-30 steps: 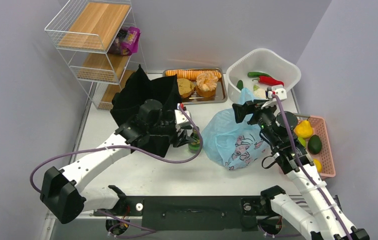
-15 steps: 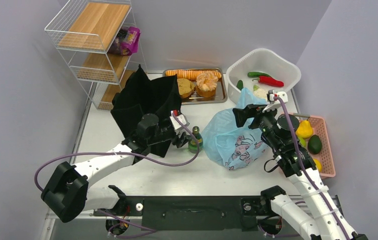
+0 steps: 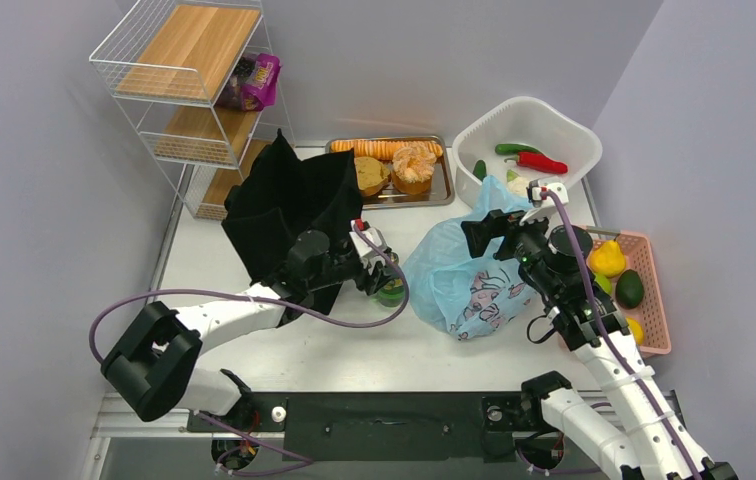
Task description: Untie the knot of the grocery bags and take out the mixed food
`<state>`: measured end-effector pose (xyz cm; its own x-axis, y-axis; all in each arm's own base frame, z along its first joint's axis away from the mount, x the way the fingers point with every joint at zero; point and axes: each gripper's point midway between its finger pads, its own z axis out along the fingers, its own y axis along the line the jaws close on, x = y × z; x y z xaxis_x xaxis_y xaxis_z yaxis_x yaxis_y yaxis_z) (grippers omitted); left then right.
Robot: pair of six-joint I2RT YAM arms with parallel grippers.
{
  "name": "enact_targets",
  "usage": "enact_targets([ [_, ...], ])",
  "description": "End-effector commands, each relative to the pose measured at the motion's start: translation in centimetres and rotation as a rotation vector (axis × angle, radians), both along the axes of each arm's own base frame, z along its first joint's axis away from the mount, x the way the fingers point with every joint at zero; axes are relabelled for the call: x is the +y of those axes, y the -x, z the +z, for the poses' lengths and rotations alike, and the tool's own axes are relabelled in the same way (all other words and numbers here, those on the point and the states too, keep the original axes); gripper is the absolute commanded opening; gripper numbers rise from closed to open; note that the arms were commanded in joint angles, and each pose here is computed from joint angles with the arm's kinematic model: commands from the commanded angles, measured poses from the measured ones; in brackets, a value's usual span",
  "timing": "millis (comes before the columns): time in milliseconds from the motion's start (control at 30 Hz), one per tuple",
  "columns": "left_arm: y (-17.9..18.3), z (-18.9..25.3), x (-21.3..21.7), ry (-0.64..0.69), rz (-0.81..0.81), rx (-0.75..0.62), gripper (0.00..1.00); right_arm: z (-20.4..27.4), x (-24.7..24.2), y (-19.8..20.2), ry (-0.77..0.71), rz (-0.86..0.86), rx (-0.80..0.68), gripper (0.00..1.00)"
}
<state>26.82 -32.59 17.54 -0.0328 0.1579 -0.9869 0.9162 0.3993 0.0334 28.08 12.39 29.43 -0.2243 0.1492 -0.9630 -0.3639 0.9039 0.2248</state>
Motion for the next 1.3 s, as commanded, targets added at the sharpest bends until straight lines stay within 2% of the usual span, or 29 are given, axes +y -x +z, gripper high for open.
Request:
enact_targets([
  [0,-0.5,2.8,-1.3,0.083,-0.018,-0.049,0.52,0.4,0.0,-0.3,-0.004,0.002,-0.014,0.87],
  [100,-0.6,2.9,-1.5,0.090,-0.023,-0.040,0.48,0.2,0.1,-0.3,-0.005,0.004,-0.007,0.87],
  [300,-0.5,3.7,-2.1,0.103,-0.038,-0.047,0.27,0.1,0.2,-0.4,-0.006,0.006,-0.001,0.87],
  [367,-0.2,4.4,-2.4,0.112,-0.048,-0.058,0.17,0.1,0.2,-0.4,-0.006,0.010,0.001,0.87],
  [400,-0.1,4.9,-2.4,0.119,-0.051,-0.066,0.06,0.1,0.3,-0.4,-0.007,0.012,0.000,0.87],
  [433,0.0,5.5,-2.7,0.125,-0.056,-0.070,0.00,0.0,0.3,-0.5,-0.005,0.012,0.003,0.87],
  [600,0.0,10.7,-3.3,0.192,-0.048,-0.083,0.00,0.1,0.4,-0.6,-0.011,0.014,0.004,0.86],
  [767,-0.9,18.0,-3.5,0.263,-0.007,-0.063,0.00,0.5,0.5,-0.7,-0.012,0.018,-0.004,0.86],
  [967,-3.5,26.4,-2.3,0.320,0.123,-0.141,0.00,1.0,0.8,-1.0,-0.008,0.030,-0.013,0.86],
  [1133,-8.8,35.3,2.8,0.425,0.344,-0.302,0.00,1.1,1.1,-1.2,-0.011,0.037,-0.013,0.86],
  [1167,-10.3,35.7,3.5,0.433,0.393,-0.308,0.00,1.1,1.1,-1.2,-0.011,0.038,-0.012,0.86],
  [1200,-11.4,38.4,5.8,0.469,0.450,-0.356,0.00,1.1,1.1,-1.2,-0.012,0.038,-0.009,0.86],
  [1233,-12.9,38.8,6.6,0.478,0.501,-0.361,0.00,1.0,1.1,-1.2,-0.012,0.039,-0.009,0.86],
  [1267,-13.6,41.6,9.1,0.524,0.556,-0.420,0.00,1.0,1.2,-1.2,-0.013,0.040,-0.007,0.86],
])
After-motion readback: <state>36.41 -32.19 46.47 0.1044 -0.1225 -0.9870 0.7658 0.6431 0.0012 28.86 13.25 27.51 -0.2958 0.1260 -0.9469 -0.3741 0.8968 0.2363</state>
